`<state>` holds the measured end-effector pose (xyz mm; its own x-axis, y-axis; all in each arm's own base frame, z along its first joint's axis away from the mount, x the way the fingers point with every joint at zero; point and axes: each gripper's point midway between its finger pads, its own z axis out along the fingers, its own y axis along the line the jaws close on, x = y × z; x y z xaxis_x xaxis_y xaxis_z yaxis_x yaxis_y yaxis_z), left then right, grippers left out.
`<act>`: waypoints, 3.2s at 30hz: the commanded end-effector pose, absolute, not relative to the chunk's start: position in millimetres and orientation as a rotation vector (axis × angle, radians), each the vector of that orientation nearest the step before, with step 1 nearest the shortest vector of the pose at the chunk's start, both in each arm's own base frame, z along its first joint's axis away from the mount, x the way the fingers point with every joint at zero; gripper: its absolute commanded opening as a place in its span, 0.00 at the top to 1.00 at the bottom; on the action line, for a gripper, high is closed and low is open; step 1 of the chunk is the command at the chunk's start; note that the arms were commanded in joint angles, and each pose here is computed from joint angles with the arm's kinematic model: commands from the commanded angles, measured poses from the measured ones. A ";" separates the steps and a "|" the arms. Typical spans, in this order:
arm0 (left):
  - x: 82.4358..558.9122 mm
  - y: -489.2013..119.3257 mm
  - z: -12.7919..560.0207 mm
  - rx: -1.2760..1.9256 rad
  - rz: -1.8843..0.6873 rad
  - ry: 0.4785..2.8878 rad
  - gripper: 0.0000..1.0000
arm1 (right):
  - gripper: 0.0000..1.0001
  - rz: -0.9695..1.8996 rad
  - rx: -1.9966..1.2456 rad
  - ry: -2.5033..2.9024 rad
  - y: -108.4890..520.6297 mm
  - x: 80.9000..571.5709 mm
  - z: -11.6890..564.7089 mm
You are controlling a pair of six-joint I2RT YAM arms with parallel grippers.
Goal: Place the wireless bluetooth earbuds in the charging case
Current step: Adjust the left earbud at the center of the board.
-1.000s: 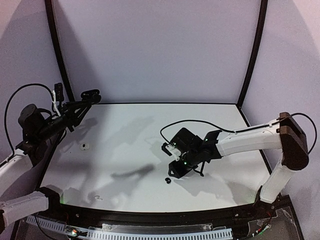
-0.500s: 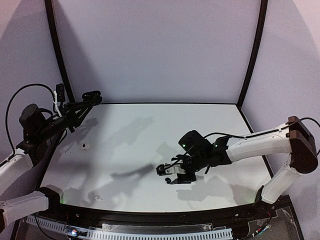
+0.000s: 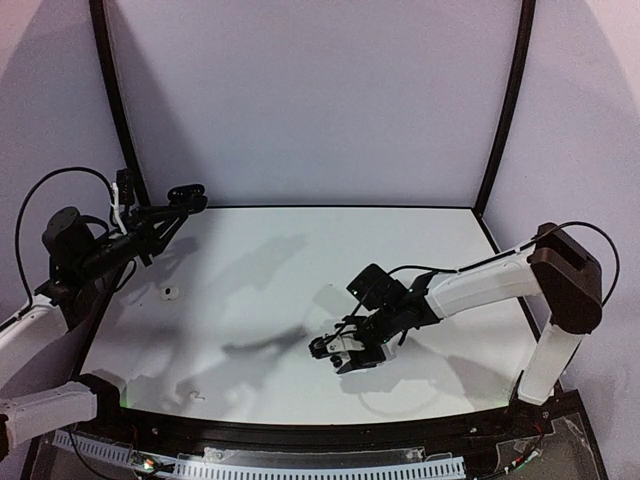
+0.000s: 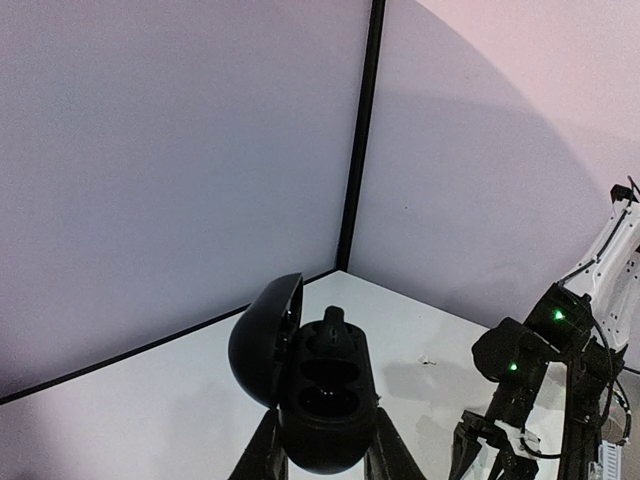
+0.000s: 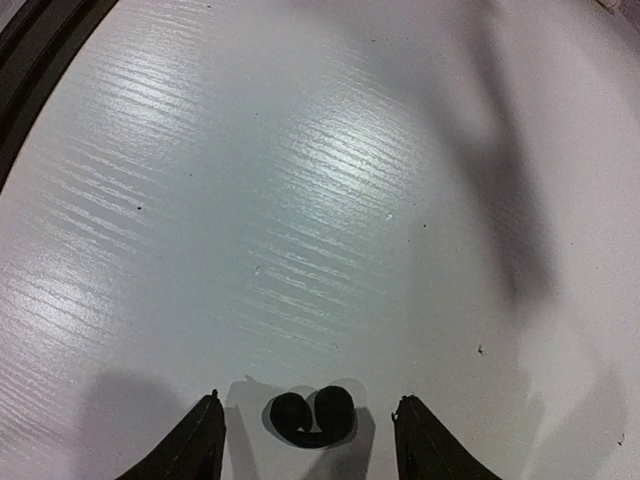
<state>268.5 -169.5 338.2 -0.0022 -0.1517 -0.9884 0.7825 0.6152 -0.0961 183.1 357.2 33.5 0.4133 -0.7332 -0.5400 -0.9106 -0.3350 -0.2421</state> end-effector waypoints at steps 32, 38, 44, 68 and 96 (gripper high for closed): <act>267.0 -169.1 347.1 0.605 -0.768 1.356 0.99 | 0.83 0.497 -1.622 2.159 349.8 238.6 34.5; 268.2 -169.8 344.9 0.605 -0.772 1.350 0.99 | 0.86 0.460 -0.770 2.714 317.6 249.4 21.8; 268.8 -170.8 345.5 0.605 -0.782 1.342 0.99 | 0.88 0.369 -0.160 2.929 302.7 245.1 -2.3; 267.7 -169.3 342.2 0.614 -0.755 1.350 0.99 | 0.47 0.271 -0.419 2.709 351.1 276.6 55.7; 272.9 -170.4 337.0 0.620 -0.749 1.368 0.99 | 0.63 0.358 -1.677 2.178 352.0 227.8 45.1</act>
<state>272.8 -170.0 335.3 0.0320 -0.1179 -0.9925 0.7788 0.6253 -0.0492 231.3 346.0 57.0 -0.3105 -0.8519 -0.4216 -0.9349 0.3540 -0.0267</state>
